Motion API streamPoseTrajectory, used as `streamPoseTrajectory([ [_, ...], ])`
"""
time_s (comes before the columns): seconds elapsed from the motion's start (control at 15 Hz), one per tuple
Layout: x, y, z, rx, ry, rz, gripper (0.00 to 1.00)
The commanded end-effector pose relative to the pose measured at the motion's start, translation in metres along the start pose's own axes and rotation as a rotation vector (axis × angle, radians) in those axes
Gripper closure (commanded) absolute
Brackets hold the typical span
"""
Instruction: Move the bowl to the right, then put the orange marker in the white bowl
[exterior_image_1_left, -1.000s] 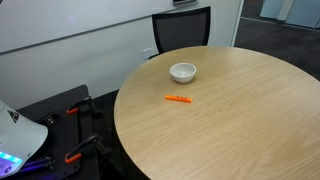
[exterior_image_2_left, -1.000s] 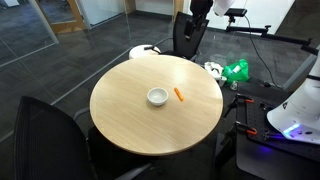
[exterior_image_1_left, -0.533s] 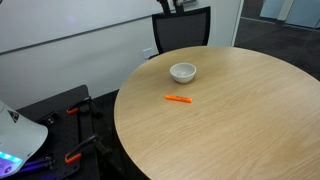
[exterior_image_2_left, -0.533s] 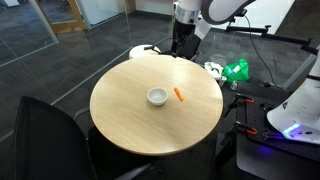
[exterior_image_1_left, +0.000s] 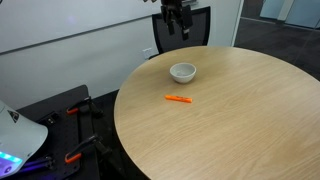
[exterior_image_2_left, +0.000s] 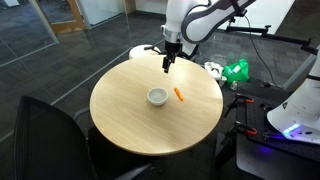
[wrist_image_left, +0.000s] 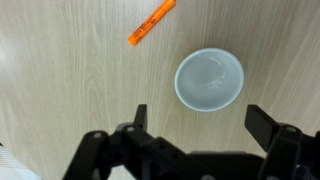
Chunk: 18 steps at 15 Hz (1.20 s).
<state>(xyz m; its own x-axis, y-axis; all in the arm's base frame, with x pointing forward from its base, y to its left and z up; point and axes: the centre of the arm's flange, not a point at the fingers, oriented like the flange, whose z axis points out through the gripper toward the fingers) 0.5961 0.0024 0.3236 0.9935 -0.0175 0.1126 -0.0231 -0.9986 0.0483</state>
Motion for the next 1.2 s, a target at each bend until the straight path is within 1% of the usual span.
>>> streamPoseTrajectory([
  [0.0,0.025,0.000,0.023,0.037,-0.006,-0.028,0.00],
  [0.4,0.043,-0.002,0.071,0.050,-0.060,-0.055,0.00],
  [0.67,0.050,-0.004,0.100,0.049,-0.084,-0.050,0.00],
  [1.13,0.060,0.000,0.140,0.074,-0.119,-0.027,0.00],
])
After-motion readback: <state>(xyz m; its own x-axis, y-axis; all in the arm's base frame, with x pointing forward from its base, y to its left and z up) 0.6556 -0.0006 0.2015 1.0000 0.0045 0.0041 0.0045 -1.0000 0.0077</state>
